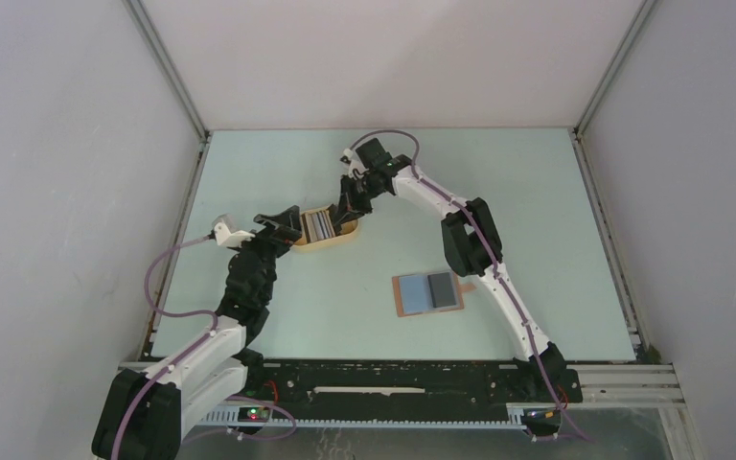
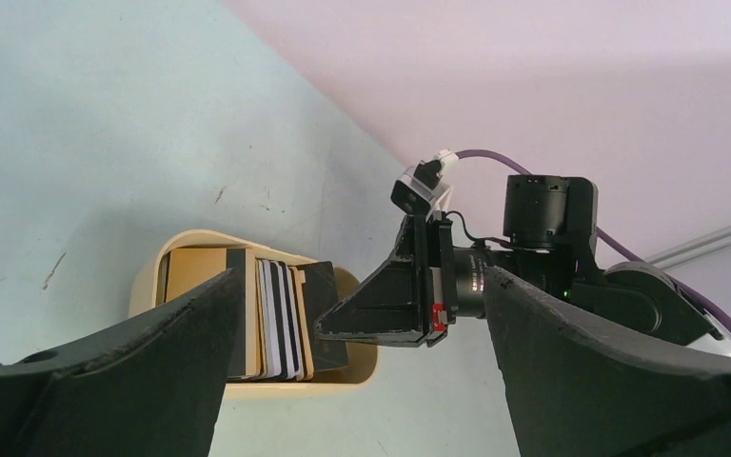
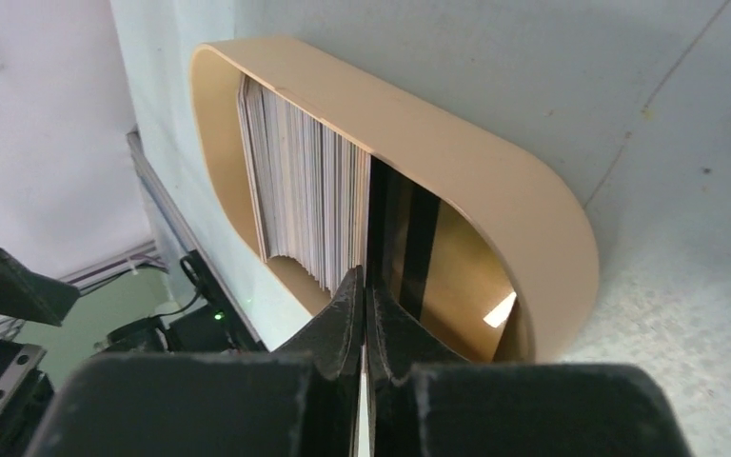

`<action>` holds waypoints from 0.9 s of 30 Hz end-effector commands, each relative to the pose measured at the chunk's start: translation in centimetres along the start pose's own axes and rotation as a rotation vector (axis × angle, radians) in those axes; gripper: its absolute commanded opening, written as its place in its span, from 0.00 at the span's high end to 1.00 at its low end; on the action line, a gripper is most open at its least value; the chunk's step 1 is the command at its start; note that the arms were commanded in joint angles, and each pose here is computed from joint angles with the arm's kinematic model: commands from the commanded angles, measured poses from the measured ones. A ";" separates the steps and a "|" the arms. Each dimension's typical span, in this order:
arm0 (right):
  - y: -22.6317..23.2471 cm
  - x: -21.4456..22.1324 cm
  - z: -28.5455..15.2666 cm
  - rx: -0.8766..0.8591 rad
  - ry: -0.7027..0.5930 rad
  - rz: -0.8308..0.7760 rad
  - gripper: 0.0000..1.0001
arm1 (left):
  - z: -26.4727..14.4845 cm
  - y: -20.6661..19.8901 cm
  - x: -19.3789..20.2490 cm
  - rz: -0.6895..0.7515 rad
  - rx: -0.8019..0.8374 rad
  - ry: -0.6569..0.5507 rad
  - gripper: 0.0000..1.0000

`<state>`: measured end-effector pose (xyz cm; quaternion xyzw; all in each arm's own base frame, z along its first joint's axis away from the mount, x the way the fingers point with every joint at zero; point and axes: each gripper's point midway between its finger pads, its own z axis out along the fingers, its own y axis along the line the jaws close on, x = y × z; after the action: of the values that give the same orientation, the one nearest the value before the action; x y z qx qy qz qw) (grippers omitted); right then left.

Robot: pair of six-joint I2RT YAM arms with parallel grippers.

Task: Put the credit cards into the card holder
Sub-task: Pick up the credit card from the storage box, then insert the credit card into the card holder.

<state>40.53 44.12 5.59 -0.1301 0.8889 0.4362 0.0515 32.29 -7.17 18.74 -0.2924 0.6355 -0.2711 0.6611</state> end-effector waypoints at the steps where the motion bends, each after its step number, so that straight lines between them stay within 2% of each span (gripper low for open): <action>1: 3.7 -2.4 -4.3 0.033 -0.109 -0.149 0.97 | -0.2 0.5 -0.6 -0.011 -0.003 -0.037 0.00; 9: 3.9 -3.2 -7.5 0.160 -0.179 -0.261 1.00 | -0.4 -0.2 -0.6 0.000 0.048 -0.037 0.00; 15: 4.5 -1.7 -9.4 0.165 -0.158 -0.327 1.00 | -0.9 -3.0 -0.5 0.052 0.206 -0.021 0.00; 22: 7.3 4.3 -15.8 -0.003 -0.076 -0.576 1.00 | -3.7 -8.9 0.3 0.103 0.522 0.089 0.00; 27: 7.3 9.6 -20.9 -0.122 -0.089 -0.676 1.00 | -7.0 -13.0 1.6 0.021 0.775 0.221 0.00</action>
<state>32.90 33.25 16.64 -0.3219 0.8438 0.4011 0.1531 28.90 -13.77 23.49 -0.0920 0.6030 -0.4135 0.6760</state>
